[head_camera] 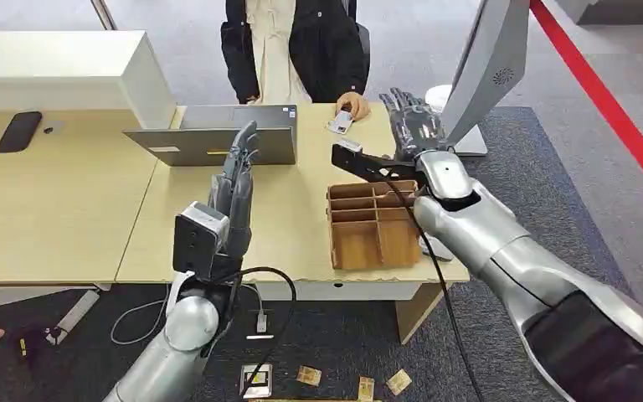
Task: Pass the card to the sensor for recognition and then transmit it.
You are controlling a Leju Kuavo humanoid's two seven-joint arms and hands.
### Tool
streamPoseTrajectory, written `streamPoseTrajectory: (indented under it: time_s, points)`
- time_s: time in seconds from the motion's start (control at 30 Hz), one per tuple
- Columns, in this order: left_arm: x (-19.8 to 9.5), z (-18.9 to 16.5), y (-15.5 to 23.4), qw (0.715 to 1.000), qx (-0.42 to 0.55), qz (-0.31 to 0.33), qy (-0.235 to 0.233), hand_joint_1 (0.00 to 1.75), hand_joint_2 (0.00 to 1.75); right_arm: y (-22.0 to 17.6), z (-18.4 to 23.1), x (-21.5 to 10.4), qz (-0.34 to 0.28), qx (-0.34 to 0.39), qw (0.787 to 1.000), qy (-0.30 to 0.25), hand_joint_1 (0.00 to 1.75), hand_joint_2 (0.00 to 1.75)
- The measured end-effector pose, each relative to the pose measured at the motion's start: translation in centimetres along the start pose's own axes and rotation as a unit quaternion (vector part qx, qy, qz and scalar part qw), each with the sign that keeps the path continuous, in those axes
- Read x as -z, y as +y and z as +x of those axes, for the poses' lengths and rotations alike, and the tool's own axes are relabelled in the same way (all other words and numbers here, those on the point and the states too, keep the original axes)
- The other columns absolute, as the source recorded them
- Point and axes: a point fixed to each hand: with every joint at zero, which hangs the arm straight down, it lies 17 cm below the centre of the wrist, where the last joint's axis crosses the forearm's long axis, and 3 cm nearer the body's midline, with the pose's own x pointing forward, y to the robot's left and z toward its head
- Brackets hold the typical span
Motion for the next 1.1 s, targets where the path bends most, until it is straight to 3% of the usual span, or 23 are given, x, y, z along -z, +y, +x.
streamPoseTrajectory:
  time_s: [0.53, 1.1]
  points:
    - [-0.2, -0.5, -0.4, 1.0, -0.003, -0.008, 0.013, 0.0, 0.0, 7.0, 0.3, -2.3, 0.099, -0.018, 0.995, -0.004, 0.0, 1.75]
    - [-0.8, -1.1, -0.9, 1.0, -0.002, -0.016, 0.025, 0.0, 0.0, 11.3, -0.4, -4.1, 0.155, -0.034, 0.987, 0.005, 0.0, 1.75]
